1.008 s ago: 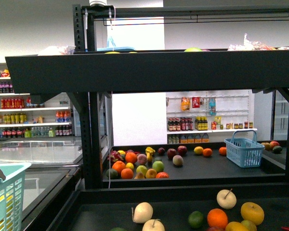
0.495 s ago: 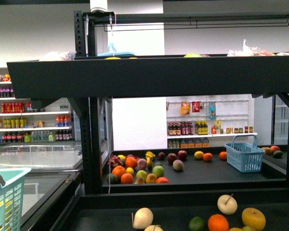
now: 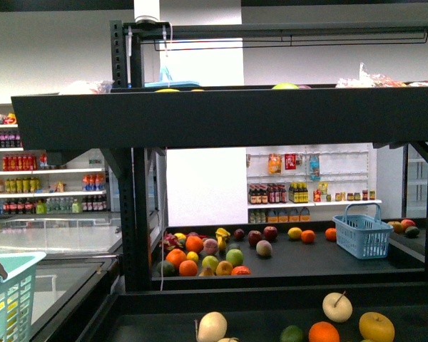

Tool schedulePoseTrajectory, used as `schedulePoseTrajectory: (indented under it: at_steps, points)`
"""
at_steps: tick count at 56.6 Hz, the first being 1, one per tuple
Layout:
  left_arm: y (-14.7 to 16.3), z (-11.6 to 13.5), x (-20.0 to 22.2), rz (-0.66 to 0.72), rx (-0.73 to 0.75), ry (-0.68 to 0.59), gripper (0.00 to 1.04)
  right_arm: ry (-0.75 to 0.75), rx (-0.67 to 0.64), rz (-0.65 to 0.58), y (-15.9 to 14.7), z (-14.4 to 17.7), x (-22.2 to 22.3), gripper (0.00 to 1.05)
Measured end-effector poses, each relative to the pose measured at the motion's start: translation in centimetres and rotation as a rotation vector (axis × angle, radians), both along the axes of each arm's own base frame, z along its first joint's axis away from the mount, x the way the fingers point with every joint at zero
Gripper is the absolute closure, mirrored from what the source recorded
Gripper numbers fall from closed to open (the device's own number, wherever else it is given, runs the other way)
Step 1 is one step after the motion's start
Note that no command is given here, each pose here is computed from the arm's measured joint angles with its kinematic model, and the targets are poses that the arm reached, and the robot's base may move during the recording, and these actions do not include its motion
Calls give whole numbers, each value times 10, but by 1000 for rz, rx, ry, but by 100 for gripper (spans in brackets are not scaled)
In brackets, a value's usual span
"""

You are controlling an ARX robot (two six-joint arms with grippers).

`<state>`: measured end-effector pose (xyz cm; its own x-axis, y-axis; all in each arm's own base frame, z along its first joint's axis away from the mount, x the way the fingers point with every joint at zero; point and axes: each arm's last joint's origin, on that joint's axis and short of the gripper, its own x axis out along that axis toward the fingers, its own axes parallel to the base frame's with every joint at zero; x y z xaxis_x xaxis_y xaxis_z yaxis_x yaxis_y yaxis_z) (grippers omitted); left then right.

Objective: Pick lemon from shelf

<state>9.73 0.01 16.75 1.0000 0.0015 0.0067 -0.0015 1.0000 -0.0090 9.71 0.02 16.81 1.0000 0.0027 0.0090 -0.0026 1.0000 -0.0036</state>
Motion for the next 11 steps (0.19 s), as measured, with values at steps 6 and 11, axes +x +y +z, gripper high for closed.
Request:
schedulePoseTrajectory:
  at_steps: [6, 11]
  points:
    - [0, 0, 0, 0, 0, 0, 8, 0, 0, 0, 0, 0, 0, 2]
    - [0, 0, 0, 0, 0, 0, 8, 0, 0, 0, 0, 0, 0, 2]
